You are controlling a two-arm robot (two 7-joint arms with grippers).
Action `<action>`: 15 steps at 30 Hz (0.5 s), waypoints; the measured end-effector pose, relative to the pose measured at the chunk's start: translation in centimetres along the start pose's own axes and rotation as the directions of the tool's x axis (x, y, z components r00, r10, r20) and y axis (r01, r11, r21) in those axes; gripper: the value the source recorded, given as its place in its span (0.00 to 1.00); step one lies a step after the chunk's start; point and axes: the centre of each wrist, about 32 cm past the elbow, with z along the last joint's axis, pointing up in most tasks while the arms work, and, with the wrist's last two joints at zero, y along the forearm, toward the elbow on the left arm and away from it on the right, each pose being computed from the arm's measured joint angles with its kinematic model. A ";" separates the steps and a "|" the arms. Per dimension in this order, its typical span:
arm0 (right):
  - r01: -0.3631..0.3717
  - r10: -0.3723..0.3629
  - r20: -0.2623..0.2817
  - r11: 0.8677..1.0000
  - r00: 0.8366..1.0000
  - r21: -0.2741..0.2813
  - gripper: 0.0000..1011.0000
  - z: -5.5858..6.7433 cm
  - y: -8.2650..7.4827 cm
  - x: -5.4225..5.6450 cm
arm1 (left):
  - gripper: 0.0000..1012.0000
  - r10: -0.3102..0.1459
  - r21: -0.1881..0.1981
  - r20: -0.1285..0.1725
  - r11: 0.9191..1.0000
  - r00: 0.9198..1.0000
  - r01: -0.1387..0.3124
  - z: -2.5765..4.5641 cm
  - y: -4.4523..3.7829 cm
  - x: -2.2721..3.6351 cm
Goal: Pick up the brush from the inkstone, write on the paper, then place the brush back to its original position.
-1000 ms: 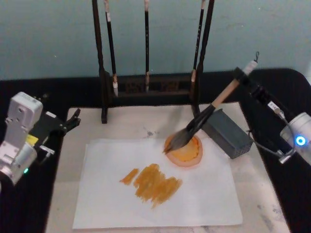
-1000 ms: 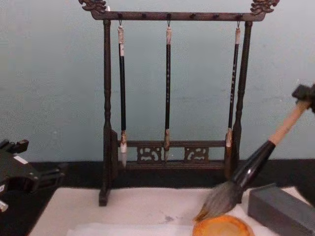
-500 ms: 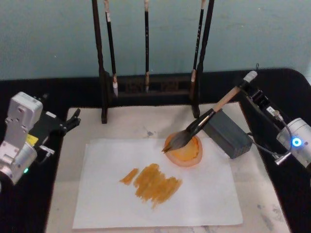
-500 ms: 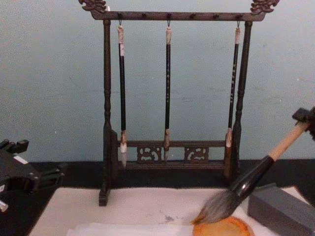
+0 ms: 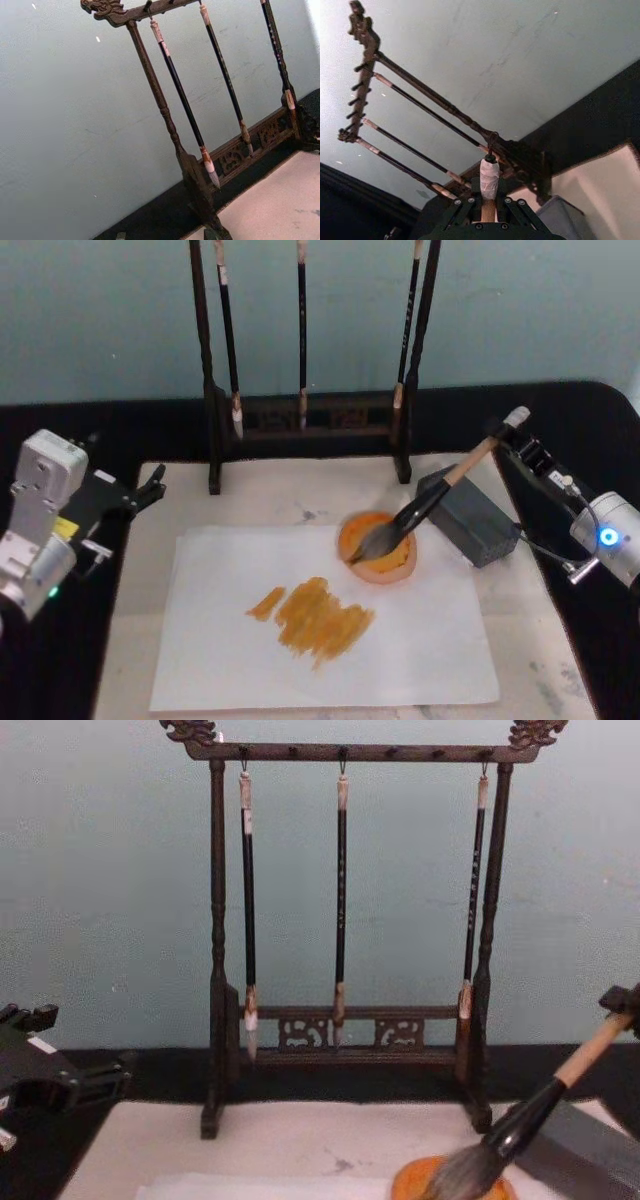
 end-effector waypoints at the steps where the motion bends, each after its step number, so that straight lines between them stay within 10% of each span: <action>1: 0.006 -0.006 0.003 1.000 1.000 -0.002 0.15 0.0 0.0 0.1 | 1.00 0.000 0.000 0.000 1.000 1.000 0.000 0.00 0.00 0.00; 15: 0.016 -0.016 -0.010 1.000 1.000 -0.002 0.15 0.1 1.8 1.0 | 1.00 0.000 0.000 0.000 1.000 1.000 0.000 0.00 0.00 0.00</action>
